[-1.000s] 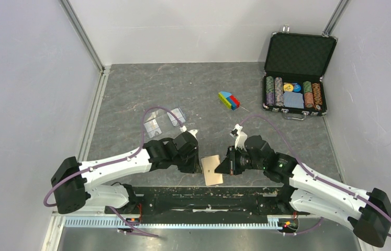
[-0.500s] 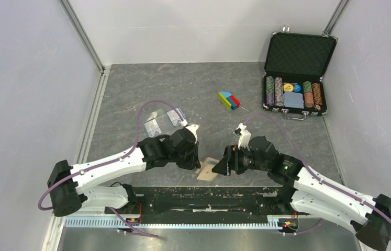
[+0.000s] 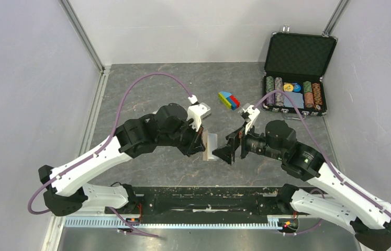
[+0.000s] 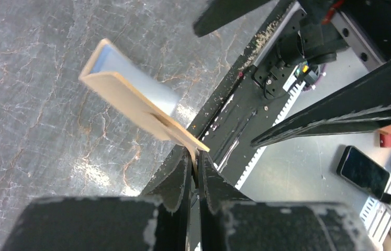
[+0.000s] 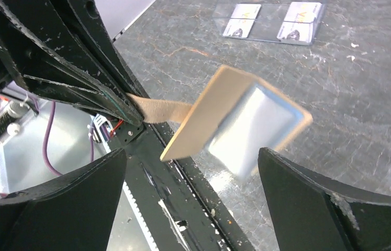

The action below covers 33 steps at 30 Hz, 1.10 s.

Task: Put the credit cards into the card holder
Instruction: Open the card holder at the center of the board.

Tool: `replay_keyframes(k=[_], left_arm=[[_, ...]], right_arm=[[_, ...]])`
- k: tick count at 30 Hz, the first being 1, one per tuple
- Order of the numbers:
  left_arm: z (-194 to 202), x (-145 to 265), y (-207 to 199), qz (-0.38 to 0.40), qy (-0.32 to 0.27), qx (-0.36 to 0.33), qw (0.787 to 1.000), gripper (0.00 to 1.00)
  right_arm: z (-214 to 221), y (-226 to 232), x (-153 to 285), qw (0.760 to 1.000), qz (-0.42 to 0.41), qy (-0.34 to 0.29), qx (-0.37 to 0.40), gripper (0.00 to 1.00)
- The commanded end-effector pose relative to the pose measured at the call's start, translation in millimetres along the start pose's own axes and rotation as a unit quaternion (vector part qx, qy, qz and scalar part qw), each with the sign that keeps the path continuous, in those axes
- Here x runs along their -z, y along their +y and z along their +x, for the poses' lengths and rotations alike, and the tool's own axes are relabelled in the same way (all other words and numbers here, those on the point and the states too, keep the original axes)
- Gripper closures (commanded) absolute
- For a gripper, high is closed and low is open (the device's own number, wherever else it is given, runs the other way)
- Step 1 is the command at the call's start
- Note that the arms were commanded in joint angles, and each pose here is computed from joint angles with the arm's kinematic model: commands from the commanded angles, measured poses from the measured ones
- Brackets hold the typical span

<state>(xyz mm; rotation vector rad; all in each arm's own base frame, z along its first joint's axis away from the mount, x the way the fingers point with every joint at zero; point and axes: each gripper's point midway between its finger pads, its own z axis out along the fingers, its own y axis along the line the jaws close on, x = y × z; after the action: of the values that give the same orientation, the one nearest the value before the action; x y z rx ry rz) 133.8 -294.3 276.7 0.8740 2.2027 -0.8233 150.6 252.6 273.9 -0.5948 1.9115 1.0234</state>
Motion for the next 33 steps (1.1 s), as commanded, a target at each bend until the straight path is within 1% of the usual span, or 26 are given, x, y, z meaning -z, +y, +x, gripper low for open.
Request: replay_keyframes(k=[1, 3, 5, 8, 12, 15, 17, 22, 25, 27, 31, 33], left_arm=[[6, 9, -13, 0.044, 0.040, -0.067, 0.996, 0.98], [8, 8, -18, 0.060, 0.044, -0.067, 0.995, 0.98], [9, 8, -22, 0.072, 0.048, -0.066, 0.994, 0.98], [13, 11, -32, 0.102, 0.054, -0.070, 0.991, 0.98], [9, 19, -44, 0.136, 0.046, -0.074, 0.987, 0.98], [2, 26, -49, 0.145, 0.030, -0.074, 0.986, 0.98], [-4, 30, -50, 0.142, 0.018, -0.075, 0.987, 0.98], [-17, 38, -50, 0.135, -0.010, -0.078, 0.988, 0.98], [-23, 41, -51, 0.132, -0.025, -0.078, 0.988, 0.98], [-27, 42, -51, 0.132, -0.034, -0.078, 0.988, 0.98], [-28, 41, -51, 0.130, -0.038, -0.073, 0.988, 0.98], [-28, 39, -50, 0.129, -0.037, -0.068, 0.989, 0.97]], right_arm=[[-9, 15, -7, 0.994, -0.056, 0.007, 0.092, 0.02], [-7, 20, -12, 0.991, -0.078, 0.013, 0.110, 0.02], [-7, 18, -15, 0.989, -0.077, 0.015, 0.122, 0.02], [-9, 19, -15, 0.987, -0.083, 0.003, 0.139, 0.02], [-6, 34, -14, 0.979, -0.136, -0.017, 0.149, 0.02], [7, 51, -17, 0.971, -0.199, -0.008, 0.135, 0.02], [17, 57, -18, 0.967, -0.226, 0.004, 0.121, 0.02], [36, 57, -17, 0.965, -0.239, 0.023, 0.105, 0.01], [41, 55, -14, 0.966, -0.237, 0.025, 0.099, 0.12], [41, 54, -14, 0.968, -0.231, 0.021, 0.094, 0.24], [38, 48, -17, 0.975, -0.211, 0.009, 0.076, 0.58], [36, 44, -20, 0.978, -0.196, 0.002, 0.066, 0.78]])
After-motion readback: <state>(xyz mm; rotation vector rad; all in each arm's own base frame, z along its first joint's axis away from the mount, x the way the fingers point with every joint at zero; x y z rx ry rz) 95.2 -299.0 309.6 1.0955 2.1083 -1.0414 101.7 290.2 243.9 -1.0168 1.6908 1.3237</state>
